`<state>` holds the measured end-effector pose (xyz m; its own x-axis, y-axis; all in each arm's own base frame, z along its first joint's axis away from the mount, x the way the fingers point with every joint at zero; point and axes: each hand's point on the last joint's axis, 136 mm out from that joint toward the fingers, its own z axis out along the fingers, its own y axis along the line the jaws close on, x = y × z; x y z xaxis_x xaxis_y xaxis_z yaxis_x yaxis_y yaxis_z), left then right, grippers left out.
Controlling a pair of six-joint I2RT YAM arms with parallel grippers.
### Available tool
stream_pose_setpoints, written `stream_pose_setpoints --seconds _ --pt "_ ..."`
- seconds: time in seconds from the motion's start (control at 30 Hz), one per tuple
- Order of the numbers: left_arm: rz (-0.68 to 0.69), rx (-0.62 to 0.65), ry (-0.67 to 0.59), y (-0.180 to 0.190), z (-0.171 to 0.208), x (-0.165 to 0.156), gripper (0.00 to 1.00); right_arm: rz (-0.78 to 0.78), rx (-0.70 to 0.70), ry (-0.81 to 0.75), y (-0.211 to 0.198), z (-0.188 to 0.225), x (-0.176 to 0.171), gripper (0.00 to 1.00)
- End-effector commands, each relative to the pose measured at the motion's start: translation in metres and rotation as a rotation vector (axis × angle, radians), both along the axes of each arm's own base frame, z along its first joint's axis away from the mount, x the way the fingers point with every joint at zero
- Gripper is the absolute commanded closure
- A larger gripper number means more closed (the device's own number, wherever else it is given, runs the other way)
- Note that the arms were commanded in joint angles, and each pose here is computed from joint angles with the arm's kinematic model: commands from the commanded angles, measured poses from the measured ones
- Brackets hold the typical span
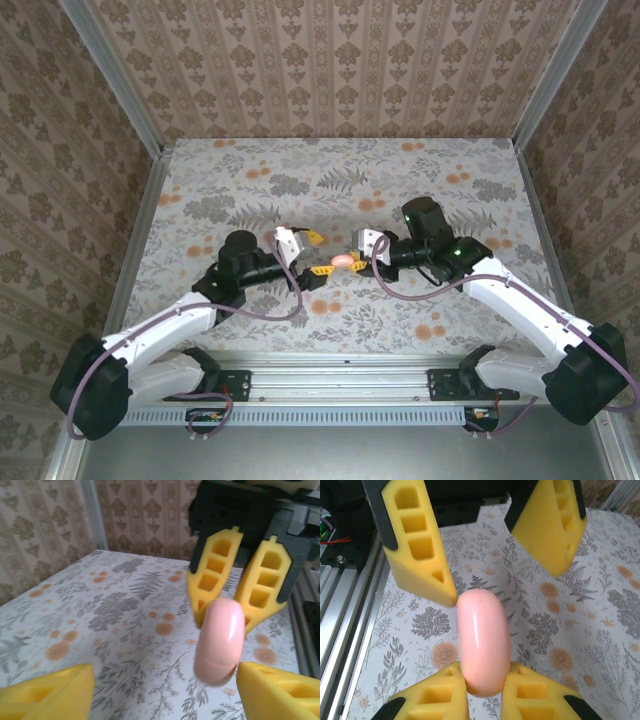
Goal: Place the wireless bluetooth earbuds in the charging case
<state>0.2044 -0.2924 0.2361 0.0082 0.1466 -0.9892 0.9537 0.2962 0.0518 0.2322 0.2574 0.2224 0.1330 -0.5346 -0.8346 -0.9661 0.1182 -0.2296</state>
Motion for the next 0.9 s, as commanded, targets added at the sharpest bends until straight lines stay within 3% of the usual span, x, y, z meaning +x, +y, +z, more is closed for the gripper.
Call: stream_pose_setpoints --seconds 0.0,0.2,0.3,0.4,0.7,0.87 --pt "0.143 -0.007 -0.01 0.018 0.002 0.014 0.2 -0.006 -0.029 0.049 -0.005 -0.001 -0.002 0.84" --pt "0.257 -0.032 -0.026 0.037 0.017 0.019 0.01 -0.045 -0.082 0.136 -0.014 -0.006 -0.001 0.84" --pt "0.337 -0.026 -0.051 0.051 0.027 0.026 0.0 -0.089 -0.087 0.175 -0.018 -0.006 0.005 0.84" --pt "0.503 0.009 -0.03 0.076 0.029 0.045 0.0 -0.135 -0.089 0.213 -0.02 -0.007 0.01 0.84" --pt "0.783 -0.031 0.23 0.15 0.005 0.084 0.0 -0.26 -0.15 0.399 -0.023 -0.031 0.022 0.83" --pt "0.974 -0.062 0.348 0.197 -0.02 0.103 0.0 -0.426 -0.195 0.537 -0.028 -0.053 0.041 0.83"
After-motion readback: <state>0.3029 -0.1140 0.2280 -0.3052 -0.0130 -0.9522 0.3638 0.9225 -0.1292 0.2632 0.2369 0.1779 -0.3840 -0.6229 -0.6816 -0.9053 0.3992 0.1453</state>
